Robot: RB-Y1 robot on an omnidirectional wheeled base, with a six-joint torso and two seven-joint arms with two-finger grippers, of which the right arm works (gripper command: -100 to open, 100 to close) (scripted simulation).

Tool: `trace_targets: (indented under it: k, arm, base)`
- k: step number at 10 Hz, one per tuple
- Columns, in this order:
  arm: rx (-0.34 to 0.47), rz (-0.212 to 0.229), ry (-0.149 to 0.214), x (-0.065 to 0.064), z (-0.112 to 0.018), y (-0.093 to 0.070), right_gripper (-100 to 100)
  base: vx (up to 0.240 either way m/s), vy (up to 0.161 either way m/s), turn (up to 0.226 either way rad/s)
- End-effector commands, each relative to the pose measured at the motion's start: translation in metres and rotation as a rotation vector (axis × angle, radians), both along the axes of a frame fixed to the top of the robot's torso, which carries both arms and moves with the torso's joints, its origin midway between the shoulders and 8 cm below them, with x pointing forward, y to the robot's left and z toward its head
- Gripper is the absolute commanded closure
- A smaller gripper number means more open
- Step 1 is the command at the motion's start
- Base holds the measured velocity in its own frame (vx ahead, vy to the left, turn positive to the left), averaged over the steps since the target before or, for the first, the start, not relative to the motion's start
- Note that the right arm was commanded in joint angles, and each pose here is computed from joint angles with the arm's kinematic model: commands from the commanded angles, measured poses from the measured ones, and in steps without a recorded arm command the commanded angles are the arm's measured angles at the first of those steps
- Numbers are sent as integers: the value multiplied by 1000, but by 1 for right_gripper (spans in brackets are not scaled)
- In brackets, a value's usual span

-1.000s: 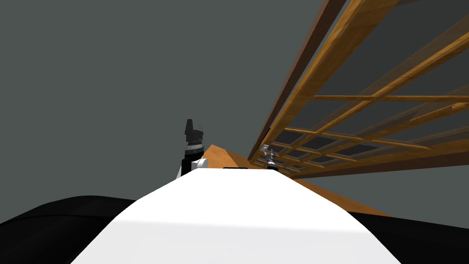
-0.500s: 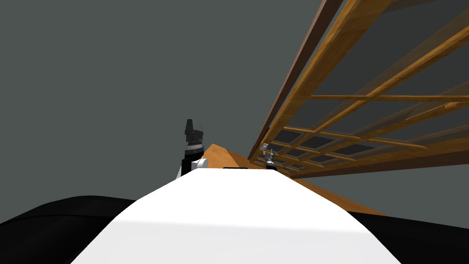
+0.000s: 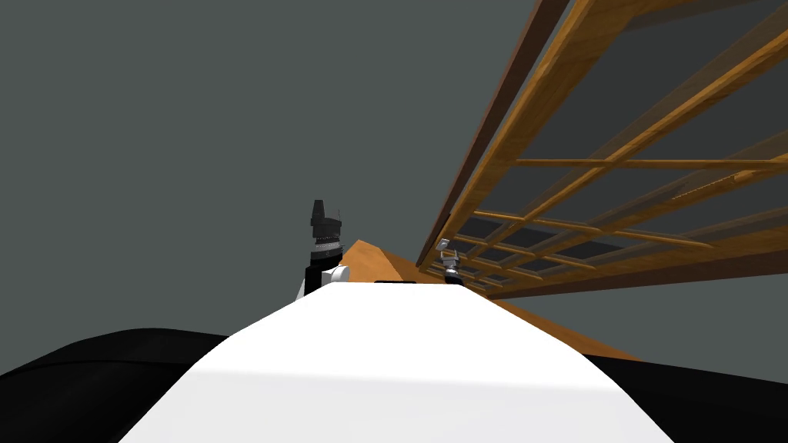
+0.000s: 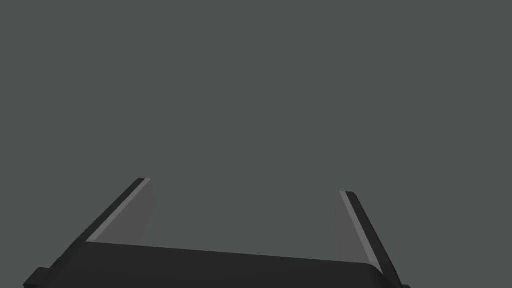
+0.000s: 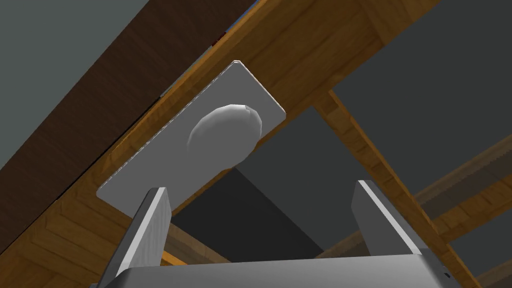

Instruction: Pull the door open

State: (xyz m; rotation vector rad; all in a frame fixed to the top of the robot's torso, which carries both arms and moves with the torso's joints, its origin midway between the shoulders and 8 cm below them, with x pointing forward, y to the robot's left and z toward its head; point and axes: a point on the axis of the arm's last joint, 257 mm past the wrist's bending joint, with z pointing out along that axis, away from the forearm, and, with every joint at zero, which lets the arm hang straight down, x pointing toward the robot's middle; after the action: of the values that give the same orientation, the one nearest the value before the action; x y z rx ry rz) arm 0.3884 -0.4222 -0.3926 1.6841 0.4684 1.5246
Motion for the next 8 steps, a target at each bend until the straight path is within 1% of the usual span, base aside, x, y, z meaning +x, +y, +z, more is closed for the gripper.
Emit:
trace_targets:
  k: [1,2,4,5,6,7,8]
  arm:
    - [72,-5,-21,2,-1,4,-100]
    - [77,-4,-23,2,-1,4,-100]
    - [182,-12,-55,5,-1,9,-100]
    - [196,-12,-59,5,-1,9,-100]
    - [248,-16,-75,7,-2,12,-100]
    - [255,-15,-77,7,-2,12,-100]
    - [312,-19,-95,8,-2,15,-100]
  base:
    - [-55,-11,46]
    - [-45,-7,20]
    - [-57,-6,48]
    - [-57,-18,27]
    - [-52,-13,42]
    - [-42,-9,19]
    - [-60,-13,34]
